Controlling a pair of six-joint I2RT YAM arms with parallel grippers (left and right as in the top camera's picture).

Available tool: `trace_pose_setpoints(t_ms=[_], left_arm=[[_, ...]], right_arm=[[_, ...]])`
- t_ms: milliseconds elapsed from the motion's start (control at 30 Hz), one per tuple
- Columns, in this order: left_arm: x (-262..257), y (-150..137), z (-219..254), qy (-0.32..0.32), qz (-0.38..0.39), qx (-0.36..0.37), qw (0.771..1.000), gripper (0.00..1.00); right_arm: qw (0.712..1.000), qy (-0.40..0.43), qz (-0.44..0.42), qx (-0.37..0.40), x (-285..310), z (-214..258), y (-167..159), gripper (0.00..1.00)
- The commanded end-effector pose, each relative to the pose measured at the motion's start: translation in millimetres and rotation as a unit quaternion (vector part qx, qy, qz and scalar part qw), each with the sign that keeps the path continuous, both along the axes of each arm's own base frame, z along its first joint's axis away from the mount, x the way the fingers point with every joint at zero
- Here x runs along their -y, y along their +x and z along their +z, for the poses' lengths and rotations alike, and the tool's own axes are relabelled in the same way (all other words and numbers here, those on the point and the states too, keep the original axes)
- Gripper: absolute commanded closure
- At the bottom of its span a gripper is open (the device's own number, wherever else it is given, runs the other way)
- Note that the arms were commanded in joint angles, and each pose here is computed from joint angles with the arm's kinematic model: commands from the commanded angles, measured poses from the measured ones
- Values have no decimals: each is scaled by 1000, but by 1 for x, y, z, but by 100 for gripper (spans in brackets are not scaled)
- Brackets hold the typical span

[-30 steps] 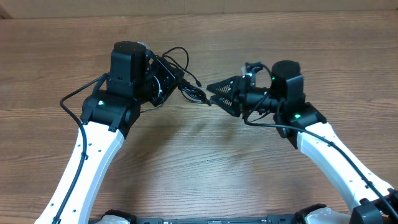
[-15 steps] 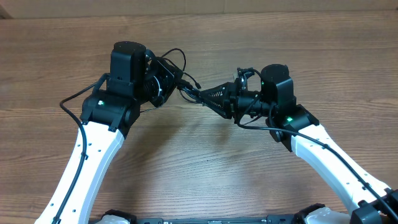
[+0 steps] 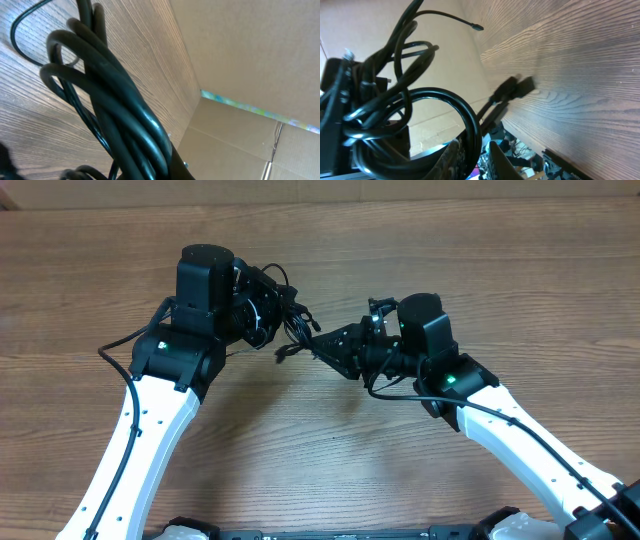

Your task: Untangle cables

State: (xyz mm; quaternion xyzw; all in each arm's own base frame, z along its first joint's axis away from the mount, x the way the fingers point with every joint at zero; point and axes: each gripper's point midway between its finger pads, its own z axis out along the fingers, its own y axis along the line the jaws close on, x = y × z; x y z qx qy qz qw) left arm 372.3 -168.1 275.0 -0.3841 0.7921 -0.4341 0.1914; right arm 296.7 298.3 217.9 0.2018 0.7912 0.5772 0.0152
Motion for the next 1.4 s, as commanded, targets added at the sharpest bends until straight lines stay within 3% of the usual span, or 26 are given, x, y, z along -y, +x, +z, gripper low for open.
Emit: trace_pose_setpoints(t_ms=[0,500,667,900,1033,1133,1367], left_arm=[[2,1,19,-34,11,11,999,96],[2,10,32,-51,23,36,998,96],[-3,6,19,0,7,39,999,96],[-8,6,15,144,-90,138,976,96],[-8,6,15,195,-132,178,956,96],[-7,6,15,228,-161,205,938,96],[-6,6,17,247,-181,227,924,96]], right_arm=[[1000,0,12,25,-10,12,-8,87],[999,-23,22,25,-20,2,-20,90],[997,-32,30,59,-17,2,-17,78],[997,2,37,64,-19,18,-15,55],[999,19,21,16,-15,19,-12,43],[998,40,-1,-54,-10,20,-10,44],[978,91,-31,-183,-11,29,-11,51]])
